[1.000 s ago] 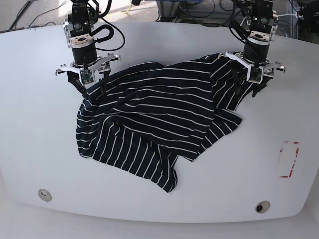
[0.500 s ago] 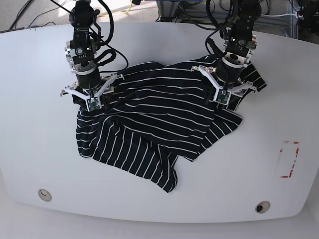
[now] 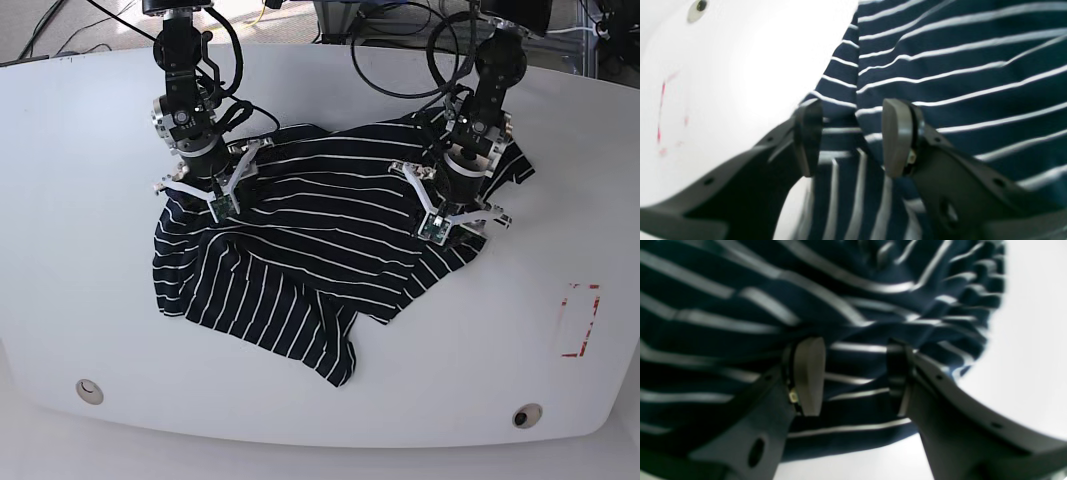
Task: Layout the t-shirt on the table in an organized manner, then fold the t-shirt properly
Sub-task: 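Grasp the shirt edge with both grippers and pull it back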
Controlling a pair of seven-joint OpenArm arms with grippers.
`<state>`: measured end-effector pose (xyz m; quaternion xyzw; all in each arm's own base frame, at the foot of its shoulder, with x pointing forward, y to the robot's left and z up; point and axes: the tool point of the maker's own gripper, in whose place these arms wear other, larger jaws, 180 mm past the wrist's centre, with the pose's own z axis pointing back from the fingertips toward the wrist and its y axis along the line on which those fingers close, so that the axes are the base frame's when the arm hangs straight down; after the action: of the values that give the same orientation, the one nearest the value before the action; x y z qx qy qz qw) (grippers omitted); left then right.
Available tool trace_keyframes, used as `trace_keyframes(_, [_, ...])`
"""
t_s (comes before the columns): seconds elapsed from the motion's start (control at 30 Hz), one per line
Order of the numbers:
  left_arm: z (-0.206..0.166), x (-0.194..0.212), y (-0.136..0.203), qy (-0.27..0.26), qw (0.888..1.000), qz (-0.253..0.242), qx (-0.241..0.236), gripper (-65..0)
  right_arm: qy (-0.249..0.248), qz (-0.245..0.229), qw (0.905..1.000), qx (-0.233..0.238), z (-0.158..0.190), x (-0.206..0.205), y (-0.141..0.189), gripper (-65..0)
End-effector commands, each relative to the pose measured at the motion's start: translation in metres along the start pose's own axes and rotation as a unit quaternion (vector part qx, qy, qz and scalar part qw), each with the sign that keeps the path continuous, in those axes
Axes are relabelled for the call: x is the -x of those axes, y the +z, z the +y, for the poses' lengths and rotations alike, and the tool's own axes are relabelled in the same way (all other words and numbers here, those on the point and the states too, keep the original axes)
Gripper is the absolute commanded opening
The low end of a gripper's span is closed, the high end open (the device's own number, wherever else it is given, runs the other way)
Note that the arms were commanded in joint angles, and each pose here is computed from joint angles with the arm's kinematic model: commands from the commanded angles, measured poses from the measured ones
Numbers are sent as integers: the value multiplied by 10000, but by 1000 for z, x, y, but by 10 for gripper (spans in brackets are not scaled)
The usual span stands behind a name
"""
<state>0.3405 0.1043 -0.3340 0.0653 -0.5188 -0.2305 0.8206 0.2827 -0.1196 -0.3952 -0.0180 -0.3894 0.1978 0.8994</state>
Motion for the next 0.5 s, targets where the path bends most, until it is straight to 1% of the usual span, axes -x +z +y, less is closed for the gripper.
trace_keyframes(0.0, [19,-19,-8,-39,9993,-327,-172,-357,71,-359,9993,-101,3,-21,4,-357])
trace_keyframes(0.1, [27,-16,-21,38,9997,-233,-81,-325,216,-430,9984,-291,12,-24,6,-357])
trace_keyframes(0.17, [29,-19,-29,266,9993,-226,125,-302,310,-405,9981,-339,14,-20,8,-355])
trace_keyframes(0.23, [26,-13,-34,424,9986,-129,277,-292,292,-381,9983,-320,13,-17,10,-356])
trace_keyframes(0.37, [12,-4,-32,604,9974,-6,399,-286,109,-328,9993,-103,-1,-5,14,-356])
trace_keyframes(0.47, [-6,8,-15,667,9972,24,350,-281,-136,-290,9992,220,-20,13,22,-355])
